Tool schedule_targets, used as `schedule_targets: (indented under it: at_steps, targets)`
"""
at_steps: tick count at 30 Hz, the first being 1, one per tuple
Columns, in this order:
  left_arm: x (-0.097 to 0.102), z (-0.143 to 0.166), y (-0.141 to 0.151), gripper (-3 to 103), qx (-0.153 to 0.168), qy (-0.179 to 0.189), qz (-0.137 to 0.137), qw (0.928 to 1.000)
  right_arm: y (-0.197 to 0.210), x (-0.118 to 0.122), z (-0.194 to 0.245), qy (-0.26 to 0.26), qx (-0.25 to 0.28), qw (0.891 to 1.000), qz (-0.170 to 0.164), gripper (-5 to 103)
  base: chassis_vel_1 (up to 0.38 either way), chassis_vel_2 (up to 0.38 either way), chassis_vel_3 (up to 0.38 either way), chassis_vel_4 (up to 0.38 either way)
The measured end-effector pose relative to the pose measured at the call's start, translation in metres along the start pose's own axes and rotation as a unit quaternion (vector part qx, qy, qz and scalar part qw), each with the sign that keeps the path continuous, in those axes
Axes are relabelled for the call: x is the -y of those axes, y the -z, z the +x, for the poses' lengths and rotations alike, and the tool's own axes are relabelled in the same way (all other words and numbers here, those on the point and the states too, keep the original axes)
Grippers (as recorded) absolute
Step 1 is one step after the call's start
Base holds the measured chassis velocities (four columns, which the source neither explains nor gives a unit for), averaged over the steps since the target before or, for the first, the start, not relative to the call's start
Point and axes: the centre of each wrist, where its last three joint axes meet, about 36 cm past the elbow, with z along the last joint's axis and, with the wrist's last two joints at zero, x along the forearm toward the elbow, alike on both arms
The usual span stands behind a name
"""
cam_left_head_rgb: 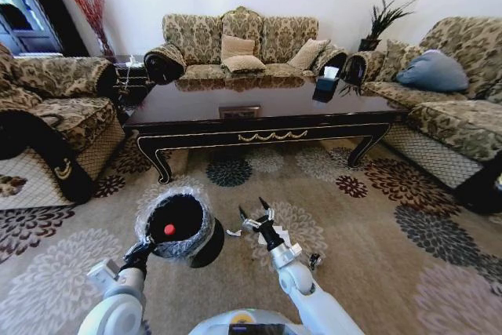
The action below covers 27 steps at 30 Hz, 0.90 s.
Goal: Move to the front of the table and pick up the trash from the floor, then place it into the trash bin.
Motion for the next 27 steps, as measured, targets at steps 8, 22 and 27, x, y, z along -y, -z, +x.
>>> schedule_targets:
  at_steps: [8, 22, 27]
  targets:
    - [-0.008, 0.003, 0.013, 4, 0.009, 0.005, 0.000, 1.0000, 0.014, 0.017, -0.012, -0.222, -0.164, 0.960, -0.036, 100, 0.000, 0.000, 0.000, 0.000]
    - [-0.005, 0.007, 0.011, 4, 0.003, 0.002, 0.000, 1.0000, -0.004, 0.057, -0.022, -0.382, -0.320, 0.867, -0.019, 100, 0.000, 0.000, 0.000, 0.000]
    - [-0.005, 0.009, 0.010, 4, 0.001, 0.003, -0.003, 1.0000, -0.014, 0.070, -0.023, -0.397, -0.334, 0.855, -0.017, 100, 0.000, 0.000, 0.000, 0.000]
